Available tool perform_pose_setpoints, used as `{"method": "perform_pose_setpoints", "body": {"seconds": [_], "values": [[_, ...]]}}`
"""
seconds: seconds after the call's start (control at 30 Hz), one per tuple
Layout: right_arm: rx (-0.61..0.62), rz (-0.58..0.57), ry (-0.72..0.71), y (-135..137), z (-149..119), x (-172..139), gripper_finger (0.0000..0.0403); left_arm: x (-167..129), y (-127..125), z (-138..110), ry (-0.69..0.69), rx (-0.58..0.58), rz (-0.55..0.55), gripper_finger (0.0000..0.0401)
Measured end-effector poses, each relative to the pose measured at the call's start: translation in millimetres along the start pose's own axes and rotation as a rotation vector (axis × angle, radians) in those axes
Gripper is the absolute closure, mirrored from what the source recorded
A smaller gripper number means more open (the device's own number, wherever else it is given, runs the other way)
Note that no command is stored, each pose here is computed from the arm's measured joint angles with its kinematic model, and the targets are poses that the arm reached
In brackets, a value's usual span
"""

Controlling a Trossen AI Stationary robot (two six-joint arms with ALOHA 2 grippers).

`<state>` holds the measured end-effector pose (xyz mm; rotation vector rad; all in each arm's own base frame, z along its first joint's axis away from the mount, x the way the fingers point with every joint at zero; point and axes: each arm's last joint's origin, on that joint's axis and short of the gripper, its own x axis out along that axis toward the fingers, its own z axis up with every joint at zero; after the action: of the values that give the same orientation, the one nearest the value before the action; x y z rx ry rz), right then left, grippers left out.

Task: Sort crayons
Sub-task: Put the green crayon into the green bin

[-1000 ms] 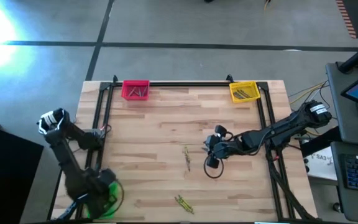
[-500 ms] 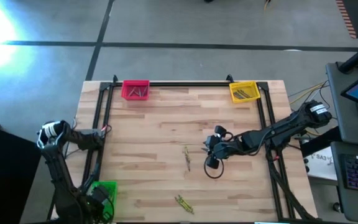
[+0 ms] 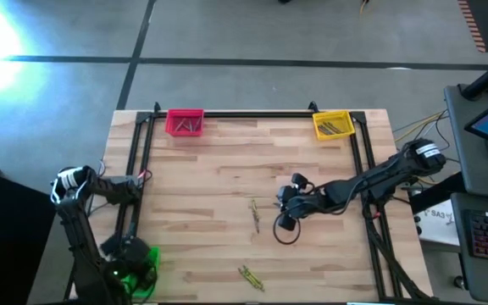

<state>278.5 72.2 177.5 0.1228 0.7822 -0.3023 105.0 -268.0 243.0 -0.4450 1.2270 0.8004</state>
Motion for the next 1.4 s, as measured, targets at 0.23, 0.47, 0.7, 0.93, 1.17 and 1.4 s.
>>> {"method": "perform_pose_setpoints", "body": {"seconds": [0.23, 0.47, 0.7, 0.93, 1.17, 1.4], "values": [[-0.001, -0.001, 0.013, 9, -9, 26, 0.028, 21, -2, 46, -0.166, 0.012, -0.065, 0.0216], [0.144, 0.064, -0.1, 22, -5, 50, 0.028, 74, -22, 92, -0.26, 0.229, -0.205, 0.0228], [0.256, 0.033, -0.089, 32, 13, 73, 0.028, 110, -47, 130, -0.453, 0.42, -0.424, 0.0249], [0.185, -0.188, 0.098, 39, 23, 102, 0.028, 127, -36, 148, -0.598, 0.34, -0.263, 0.0258], [0.173, -0.196, 0.151, 43, 31, 122, 0.028, 131, -32, 150, -0.603, 0.357, -0.229, 0.0259], [0.1, -0.171, 0.232, 34, 27, 116, 0.0288, 131, -33, 150, -0.596, 0.345, -0.24, 0.0259]]}}
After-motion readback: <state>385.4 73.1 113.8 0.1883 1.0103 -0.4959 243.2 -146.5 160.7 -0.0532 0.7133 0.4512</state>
